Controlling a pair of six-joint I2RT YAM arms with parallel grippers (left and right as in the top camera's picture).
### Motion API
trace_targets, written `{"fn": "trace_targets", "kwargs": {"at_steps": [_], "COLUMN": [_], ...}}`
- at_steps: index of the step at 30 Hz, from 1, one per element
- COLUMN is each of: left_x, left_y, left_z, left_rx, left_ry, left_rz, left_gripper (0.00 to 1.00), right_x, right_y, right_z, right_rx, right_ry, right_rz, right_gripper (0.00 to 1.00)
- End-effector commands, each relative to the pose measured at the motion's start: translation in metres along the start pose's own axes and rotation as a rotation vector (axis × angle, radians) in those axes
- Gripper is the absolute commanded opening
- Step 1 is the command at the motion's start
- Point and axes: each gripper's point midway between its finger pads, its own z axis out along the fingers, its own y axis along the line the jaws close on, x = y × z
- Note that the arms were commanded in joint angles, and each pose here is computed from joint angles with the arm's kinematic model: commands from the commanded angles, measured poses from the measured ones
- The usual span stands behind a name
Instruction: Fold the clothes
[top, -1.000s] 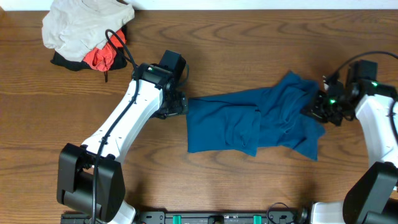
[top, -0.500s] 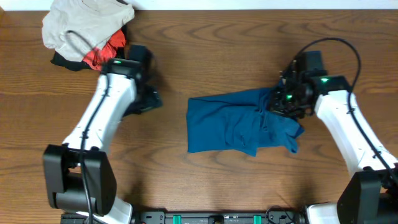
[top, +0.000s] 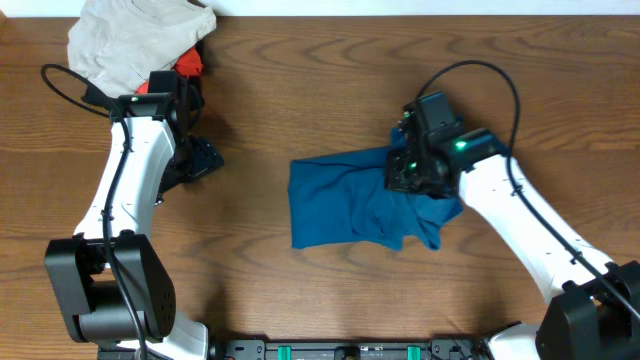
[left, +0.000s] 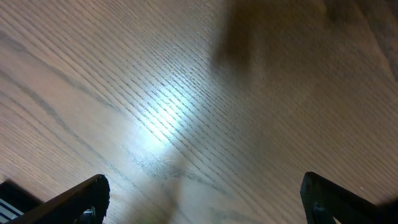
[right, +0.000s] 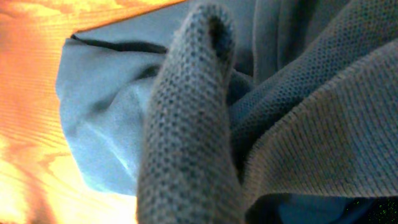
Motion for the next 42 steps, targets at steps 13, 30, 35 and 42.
{"fn": "trace_targets", "kwargs": {"at_steps": [13, 30, 35, 42], "left_x": [-0.001, 0.003, 0.009, 0.006], "left_y": [-0.003, 0.004, 0.008, 0.013], "left_z": [0.011, 0.019, 0.025, 0.025], "left_rx": [0.008, -0.026, -0.04, -0.064], "left_ry": [-0.008, -0.006, 0.013, -0.003], "left_rz": [0.006, 0.004, -0.006, -0.006], "left_gripper": [0.98, 0.98, 0.98, 0.98], "right_x": [-0.013, 0.007, 0.024, 0.052], "right_y": [0.069, 0.105, 0.123, 0.137], "right_z": [-0.036, -0.028, -0.007, 0.023], "right_rx": [0.028, 0.085, 0.082, 0.1], "right_ry": [-0.202, -0.222, -0.189, -0.125], "right_rz": [-0.122, -0.264, -0.336, -0.411], "right_gripper": [0.01, 0.01, 0.03, 0.03]}}
